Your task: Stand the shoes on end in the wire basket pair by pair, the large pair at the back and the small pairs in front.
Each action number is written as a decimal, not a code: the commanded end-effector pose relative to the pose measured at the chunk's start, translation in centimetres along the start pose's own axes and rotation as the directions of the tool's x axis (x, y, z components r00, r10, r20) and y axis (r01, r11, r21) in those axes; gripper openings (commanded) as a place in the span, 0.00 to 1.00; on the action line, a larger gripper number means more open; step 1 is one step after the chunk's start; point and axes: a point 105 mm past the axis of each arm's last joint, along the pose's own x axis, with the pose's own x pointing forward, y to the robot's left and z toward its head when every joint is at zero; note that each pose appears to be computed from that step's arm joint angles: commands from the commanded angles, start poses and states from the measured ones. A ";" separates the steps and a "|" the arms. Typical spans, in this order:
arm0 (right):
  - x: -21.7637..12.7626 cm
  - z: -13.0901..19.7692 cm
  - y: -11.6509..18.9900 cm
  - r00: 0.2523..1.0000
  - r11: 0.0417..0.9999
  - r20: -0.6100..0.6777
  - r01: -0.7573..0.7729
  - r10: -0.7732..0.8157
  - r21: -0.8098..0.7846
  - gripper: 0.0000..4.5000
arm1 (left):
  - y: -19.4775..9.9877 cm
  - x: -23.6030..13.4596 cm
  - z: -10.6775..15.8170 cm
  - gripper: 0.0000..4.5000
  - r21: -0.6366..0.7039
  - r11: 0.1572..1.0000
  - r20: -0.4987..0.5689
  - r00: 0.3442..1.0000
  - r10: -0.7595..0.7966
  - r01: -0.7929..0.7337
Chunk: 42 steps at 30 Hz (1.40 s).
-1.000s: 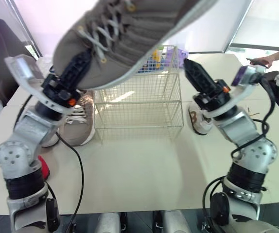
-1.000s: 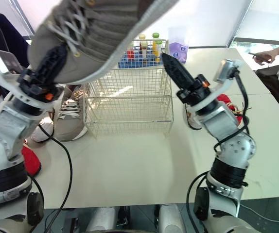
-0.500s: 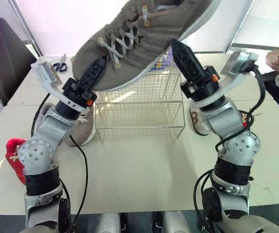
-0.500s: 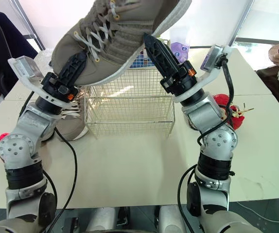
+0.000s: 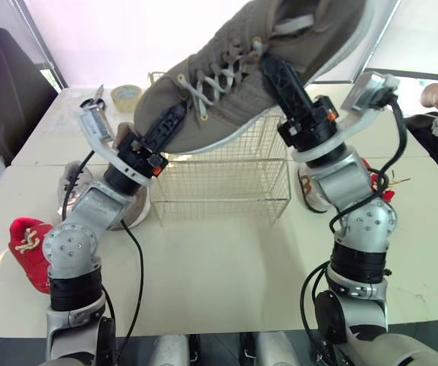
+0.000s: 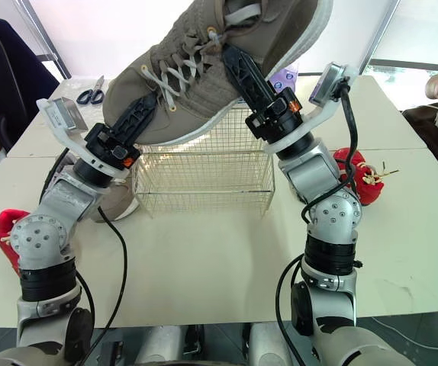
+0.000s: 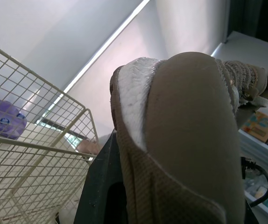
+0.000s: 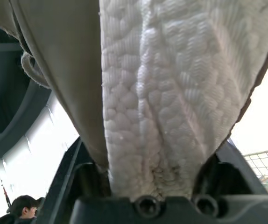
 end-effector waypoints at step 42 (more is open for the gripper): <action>5.8 7.2 -7.2 0.808 0.653 -0.588 -0.458 0.023 -0.603 0.99 | -4.9 -6.7 -2.1 0.70 0.410 0.909 -0.554 0.813 0.179 0.078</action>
